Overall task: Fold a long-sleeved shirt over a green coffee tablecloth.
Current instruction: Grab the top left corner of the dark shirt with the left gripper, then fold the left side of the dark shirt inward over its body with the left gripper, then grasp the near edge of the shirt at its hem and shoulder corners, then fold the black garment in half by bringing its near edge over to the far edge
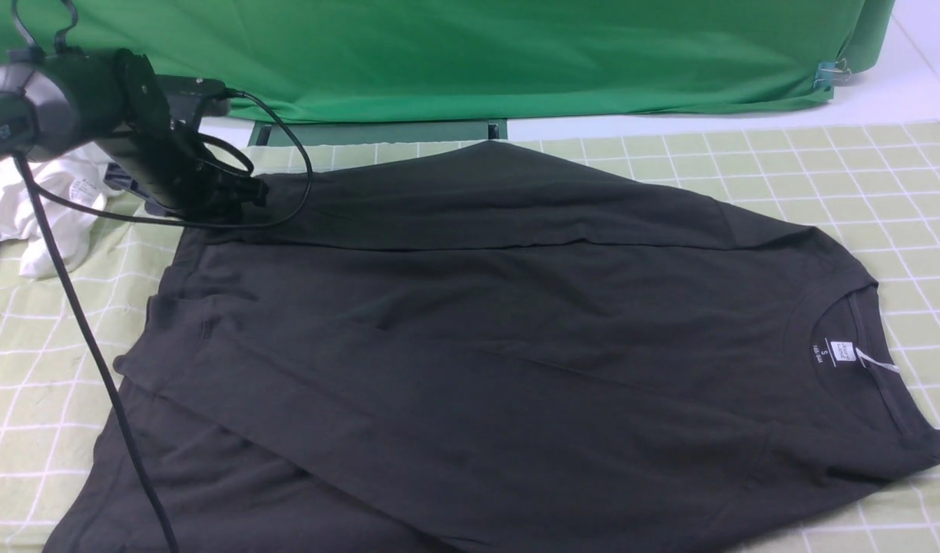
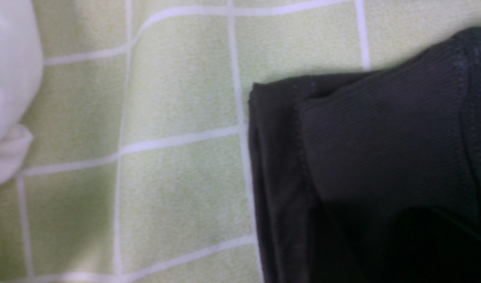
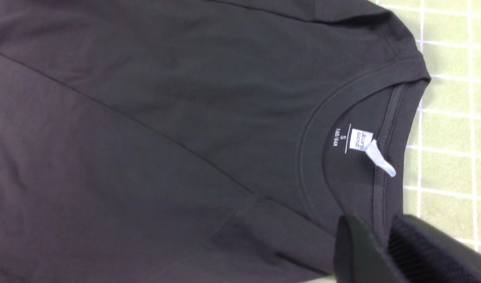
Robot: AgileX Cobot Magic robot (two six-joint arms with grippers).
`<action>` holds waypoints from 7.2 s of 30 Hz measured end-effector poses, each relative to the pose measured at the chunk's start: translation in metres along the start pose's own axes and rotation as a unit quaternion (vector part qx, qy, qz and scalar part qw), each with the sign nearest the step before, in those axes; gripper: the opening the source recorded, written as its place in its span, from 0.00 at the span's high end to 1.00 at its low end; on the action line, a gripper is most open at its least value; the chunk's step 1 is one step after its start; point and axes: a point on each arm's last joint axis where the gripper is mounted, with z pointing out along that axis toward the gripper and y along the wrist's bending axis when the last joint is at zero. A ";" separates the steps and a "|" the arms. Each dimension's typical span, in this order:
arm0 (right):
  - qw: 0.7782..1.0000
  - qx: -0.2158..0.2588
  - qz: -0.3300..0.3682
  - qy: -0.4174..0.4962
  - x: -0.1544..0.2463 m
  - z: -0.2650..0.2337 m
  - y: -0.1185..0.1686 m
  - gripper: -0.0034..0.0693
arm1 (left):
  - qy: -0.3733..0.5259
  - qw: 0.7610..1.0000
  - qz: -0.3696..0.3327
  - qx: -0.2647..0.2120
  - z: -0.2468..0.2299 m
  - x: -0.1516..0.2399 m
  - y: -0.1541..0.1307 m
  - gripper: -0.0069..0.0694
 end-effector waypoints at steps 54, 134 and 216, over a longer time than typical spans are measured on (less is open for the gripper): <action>1.000 -0.001 0.003 -0.004 -0.001 0.000 0.000 0.78 | 0.216 0.966 -0.122 0.077 -0.143 0.149 -0.043 0.72; 0.844 -0.134 -0.445 0.267 0.078 0.156 0.181 0.25 | 0.161 0.973 -0.165 -0.027 -0.205 0.260 -0.047 0.90; 0.891 -0.085 -0.405 0.187 -0.024 0.121 0.132 0.92 | 0.276 0.959 0.059 0.020 -0.139 0.281 -0.147 0.54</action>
